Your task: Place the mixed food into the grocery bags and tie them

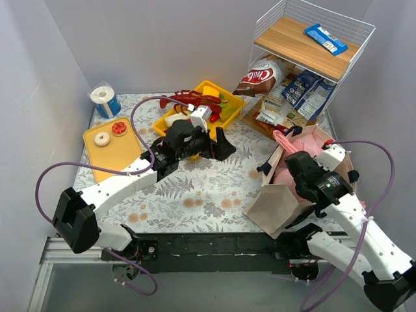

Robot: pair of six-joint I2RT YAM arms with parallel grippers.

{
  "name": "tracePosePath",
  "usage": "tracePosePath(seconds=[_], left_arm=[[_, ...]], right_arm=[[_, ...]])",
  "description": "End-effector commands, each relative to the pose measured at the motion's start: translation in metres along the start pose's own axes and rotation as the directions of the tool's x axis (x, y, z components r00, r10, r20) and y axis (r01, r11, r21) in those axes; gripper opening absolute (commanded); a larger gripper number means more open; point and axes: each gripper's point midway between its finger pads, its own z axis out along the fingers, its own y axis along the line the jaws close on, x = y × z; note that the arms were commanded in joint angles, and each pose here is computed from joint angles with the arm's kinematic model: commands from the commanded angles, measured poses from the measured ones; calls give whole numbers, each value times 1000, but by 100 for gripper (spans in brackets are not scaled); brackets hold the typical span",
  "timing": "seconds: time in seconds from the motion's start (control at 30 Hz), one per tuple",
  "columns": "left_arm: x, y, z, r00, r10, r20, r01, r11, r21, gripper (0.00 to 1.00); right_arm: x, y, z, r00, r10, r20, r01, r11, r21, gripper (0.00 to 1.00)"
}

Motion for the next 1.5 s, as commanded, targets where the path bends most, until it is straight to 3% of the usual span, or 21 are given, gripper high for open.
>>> tracePosePath(seconds=[0.0,0.3,0.33,0.43,0.53,0.73,0.8,0.83,0.87,1.0,1.17,1.3,1.47], left_arm=[[-6,3,-15,999,-21,30,22,1000,-16,98],[-5,19,-25,995,-81,54,86,992,-97,98],[-8,24,-27,994,-85,69,93,988,-122,98],[-11,34,-32,990,-108,87,121,979,-164,98],[-12,53,-34,985,-140,96,158,963,-216,98],[-13,99,-47,963,-225,145,261,910,-322,98],[-22,110,-56,959,-213,186,269,891,-366,98],[-28,117,-61,955,-213,209,280,879,-386,98],[-28,123,-65,953,-217,211,288,865,-410,98],[-35,149,-85,939,-235,252,332,808,-487,98],[-52,180,-124,920,-220,323,374,736,-565,98],[-82,174,-150,934,-89,346,294,743,-601,98],[-102,181,-181,944,22,328,236,649,-723,98]], right_arm=[[52,11,34,979,-69,-194,57,996,-67,1],[67,17,56,924,-208,-321,200,978,-59,4],[63,17,55,925,-215,-314,207,977,-59,25],[43,18,50,946,-199,-257,191,980,-55,65],[26,17,44,966,-175,-190,165,984,-65,77],[-18,14,29,980,-198,-39,194,977,-88,79],[-49,30,17,984,-165,74,175,969,-173,79],[-60,34,13,970,-211,124,233,951,-204,79],[-81,51,0,966,-159,204,214,932,-291,80],[-122,76,-27,926,-97,366,256,872,-417,82],[-140,114,-40,902,-148,405,356,786,-505,84],[-155,143,-60,884,-134,448,407,690,-598,85],[-160,165,-78,867,-66,493,433,591,-681,86]])
